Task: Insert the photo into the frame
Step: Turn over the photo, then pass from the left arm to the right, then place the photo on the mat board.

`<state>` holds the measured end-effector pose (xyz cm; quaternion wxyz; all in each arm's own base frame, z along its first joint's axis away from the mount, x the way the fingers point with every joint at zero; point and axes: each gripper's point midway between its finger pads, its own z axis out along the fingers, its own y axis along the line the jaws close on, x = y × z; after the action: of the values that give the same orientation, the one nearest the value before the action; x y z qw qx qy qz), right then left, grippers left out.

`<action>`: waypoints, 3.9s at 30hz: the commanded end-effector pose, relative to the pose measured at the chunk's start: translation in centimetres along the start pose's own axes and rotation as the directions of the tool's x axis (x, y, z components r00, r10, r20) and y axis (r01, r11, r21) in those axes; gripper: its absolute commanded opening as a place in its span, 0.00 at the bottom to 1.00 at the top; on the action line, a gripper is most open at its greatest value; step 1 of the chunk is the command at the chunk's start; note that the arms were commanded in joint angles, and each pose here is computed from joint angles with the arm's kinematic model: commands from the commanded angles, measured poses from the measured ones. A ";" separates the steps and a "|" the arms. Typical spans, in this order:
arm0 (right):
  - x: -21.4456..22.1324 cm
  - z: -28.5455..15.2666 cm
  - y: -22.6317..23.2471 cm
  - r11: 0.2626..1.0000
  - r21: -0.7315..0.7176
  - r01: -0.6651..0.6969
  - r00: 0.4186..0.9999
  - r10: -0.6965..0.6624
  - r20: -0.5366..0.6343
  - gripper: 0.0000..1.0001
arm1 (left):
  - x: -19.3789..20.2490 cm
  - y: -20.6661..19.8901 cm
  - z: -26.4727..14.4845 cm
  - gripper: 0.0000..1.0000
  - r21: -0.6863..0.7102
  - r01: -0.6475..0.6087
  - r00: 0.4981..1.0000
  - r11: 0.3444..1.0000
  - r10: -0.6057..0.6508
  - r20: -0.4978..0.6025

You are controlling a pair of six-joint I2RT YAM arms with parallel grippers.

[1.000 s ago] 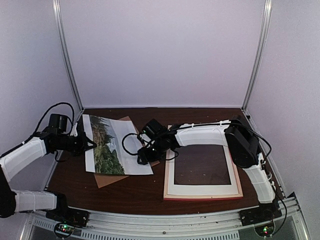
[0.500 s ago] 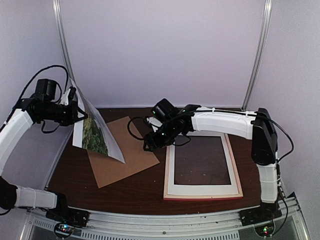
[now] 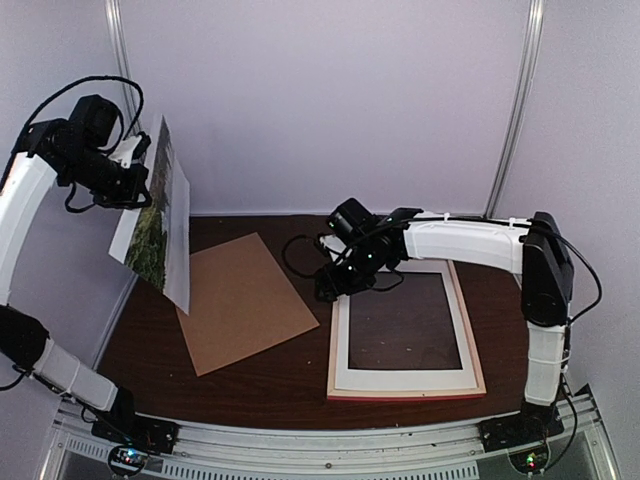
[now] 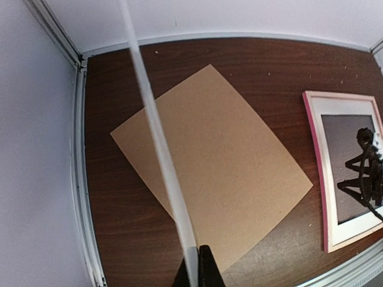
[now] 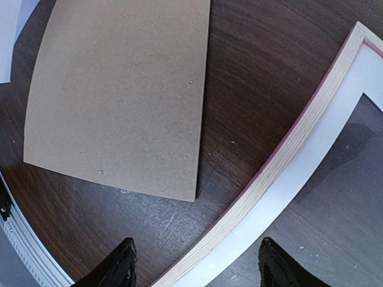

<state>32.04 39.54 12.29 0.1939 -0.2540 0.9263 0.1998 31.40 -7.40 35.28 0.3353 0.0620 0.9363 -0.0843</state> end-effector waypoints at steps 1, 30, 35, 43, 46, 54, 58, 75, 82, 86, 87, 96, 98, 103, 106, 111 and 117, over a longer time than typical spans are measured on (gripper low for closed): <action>-0.6 -2.4 -1.0 0.999 0.013 -0.049 0.997 0.048 0.055 0.69 | 1.1 -0.9 1.9 0.00 -0.101 -0.145 0.981 0.984 0.130 -0.141; -1.0 -5.4 -6.7 0.871 -0.225 -0.437 0.859 0.478 0.183 0.85 | 14.5 -31.8 24.4 0.00 0.517 0.028 0.928 0.855 0.170 -0.332; -1.3 -4.5 -7.2 0.849 -0.241 -0.470 0.837 0.515 0.184 0.86 | 15.7 -33.5 24.8 0.02 0.536 0.056 0.934 0.842 0.146 -0.327; -1.0 -2.8 -8.1 0.828 -0.235 -0.509 0.820 0.549 0.159 0.85 | 16.8 -34.7 25.0 0.11 0.553 0.076 0.933 0.830 0.137 -0.334; -0.9 -2.3 -8.4 0.817 -0.245 -0.522 0.811 0.564 0.154 0.83 | 17.6 -35.1 25.2 0.16 0.558 0.085 0.928 0.826 0.138 -0.346; -0.3 -0.6 -9.0 0.803 -0.239 -0.546 0.804 0.583 0.121 0.72 | 18.9 -35.7 25.6 0.28 0.577 0.115 0.919 0.808 0.134 -0.371; 0.2 0.3 -9.6 0.786 -0.241 -0.569 0.789 0.605 0.110 0.56 | 19.1 -35.8 25.9 0.28 0.581 0.121 0.917 0.805 0.132 -0.375; 1.2 0.3 -12.5 0.796 -0.178 -0.579 0.790 0.601 0.118 0.06 | 19.1 -36.7 24.6 0.54 0.625 0.103 0.917 0.774 0.169 -0.361; 3.0 -2.1 -14.8 0.831 -0.119 -0.543 0.827 0.554 0.092 0.00 | 17.4 -37.3 21.1 0.63 0.700 0.027 0.926 0.714 0.247 -0.287; 5.3 -3.9 -16.2 0.866 -0.063 -0.495 0.866 0.498 0.044 0.00 | 15.7 -36.7 18.8 0.69 0.709 -0.059 0.935 0.703 0.288 -0.207; 6.0 -4.4 -16.7 0.873 -0.039 -0.486 0.873 0.487 0.032 0.00 | 15.2 -36.5 18.2 0.72 0.709 -0.078 0.938 0.701 0.293 -0.187; 9.7 -7.9 -20.1 0.851 -0.006 -0.525 0.851 0.525 0.026 0.00 | 13.7 -36.1 15.6 0.98 0.734 -0.173 0.926 0.657 0.362 -0.106; 10.1 -8.7 -20.5 0.850 -0.006 -0.526 0.850 0.526 0.026 0.00 | 13.7 -35.8 15.6 0.98 0.728 -0.180 0.924 0.661 0.367 -0.105; 11.3 -10.6 -21.8 0.863 0.051 -0.502 0.865 0.502 0.019 0.00 | 12.8 -34.3 15.8 0.98 0.690 -0.199 0.929 0.696 0.358 -0.093; 11.7 -11.4 -22.9 0.870 0.100 -0.483 0.874 0.485 0.011 0.00 | 12.4 -33.4 16.0 0.98 0.668 -0.208 0.930 0.714 0.355 -0.091; 11.0 -11.9 -24.5 0.877 0.151 -0.456 0.888 0.460 0.009 0.00 | 12.6 -32.6 16.4 0.98 0.636 -0.227 0.925 0.737 0.367 -0.096; 9.5 -10.7 -25.3 0.884 0.132 -0.448 0.892 0.452 -0.002 0.00 | 12.7 -31.9 16.6 0.98 0.611 -0.240 0.924 0.755 0.370 -0.094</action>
<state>34.61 11.13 10.61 0.1469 -0.0120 0.9711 0.1875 26.02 -41.90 16.69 0.1795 0.3182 0.8760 -0.3149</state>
